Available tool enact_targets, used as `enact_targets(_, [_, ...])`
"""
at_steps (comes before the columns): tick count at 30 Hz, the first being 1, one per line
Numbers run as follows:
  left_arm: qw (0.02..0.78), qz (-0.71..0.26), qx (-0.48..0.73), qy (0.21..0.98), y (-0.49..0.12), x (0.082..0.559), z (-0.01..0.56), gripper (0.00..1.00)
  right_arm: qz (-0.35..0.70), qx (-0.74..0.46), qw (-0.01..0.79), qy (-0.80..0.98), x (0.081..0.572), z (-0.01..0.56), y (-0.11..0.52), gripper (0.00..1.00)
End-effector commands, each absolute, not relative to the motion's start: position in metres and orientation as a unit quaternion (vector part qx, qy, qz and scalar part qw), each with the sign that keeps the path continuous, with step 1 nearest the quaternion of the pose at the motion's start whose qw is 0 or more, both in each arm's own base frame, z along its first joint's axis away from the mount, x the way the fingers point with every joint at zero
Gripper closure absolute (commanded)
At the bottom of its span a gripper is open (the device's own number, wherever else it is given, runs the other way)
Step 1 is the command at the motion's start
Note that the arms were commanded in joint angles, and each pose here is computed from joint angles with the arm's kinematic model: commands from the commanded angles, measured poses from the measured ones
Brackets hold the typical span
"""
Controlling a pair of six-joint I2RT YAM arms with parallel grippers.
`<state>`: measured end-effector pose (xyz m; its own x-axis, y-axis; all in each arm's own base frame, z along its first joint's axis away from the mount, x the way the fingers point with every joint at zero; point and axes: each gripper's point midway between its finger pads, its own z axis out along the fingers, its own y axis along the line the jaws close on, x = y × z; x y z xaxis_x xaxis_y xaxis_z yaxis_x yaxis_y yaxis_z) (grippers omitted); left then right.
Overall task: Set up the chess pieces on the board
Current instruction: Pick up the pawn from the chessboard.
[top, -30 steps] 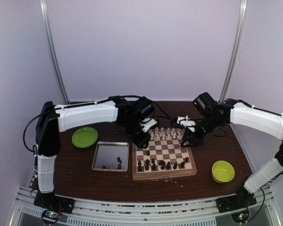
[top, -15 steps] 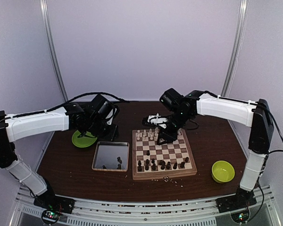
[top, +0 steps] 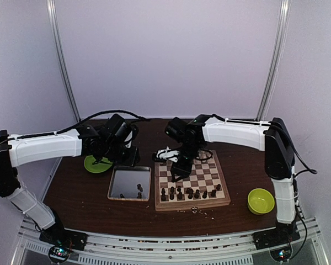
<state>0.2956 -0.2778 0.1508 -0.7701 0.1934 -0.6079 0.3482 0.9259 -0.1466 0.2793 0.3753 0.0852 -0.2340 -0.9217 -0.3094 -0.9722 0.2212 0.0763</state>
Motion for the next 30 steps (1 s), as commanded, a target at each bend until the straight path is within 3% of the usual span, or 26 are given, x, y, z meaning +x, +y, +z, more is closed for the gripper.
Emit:
enact_targets(1, [0.327, -0.149, 0.135, 0.924, -0.283, 0.299, 0.163, 0.66, 0.117, -0.603, 0.096, 0.783, 0.285, 0.084, 0.378, 0.58])
enact_targets(7, [0.322, -0.149, 0.132, 0.926, -0.283, 0.298, 0.158, 0.66, 0.118, -0.599, 0.087, 0.788, 0.29, 0.074, 0.384, 0.63])
enact_targets(22, [0.311, -0.154, 0.139, 0.927, -0.291, 0.299, 0.15, 0.66, 0.121, -0.601, 0.081, 0.786, 0.288, 0.073, 0.383, 0.94])
enact_targets(30, [0.311, -0.158, 0.144, 0.926, -0.295, 0.301, 0.152, 0.66, 0.107, -0.58, 0.117, 0.799, 0.298, 0.108, 0.34, 0.96])
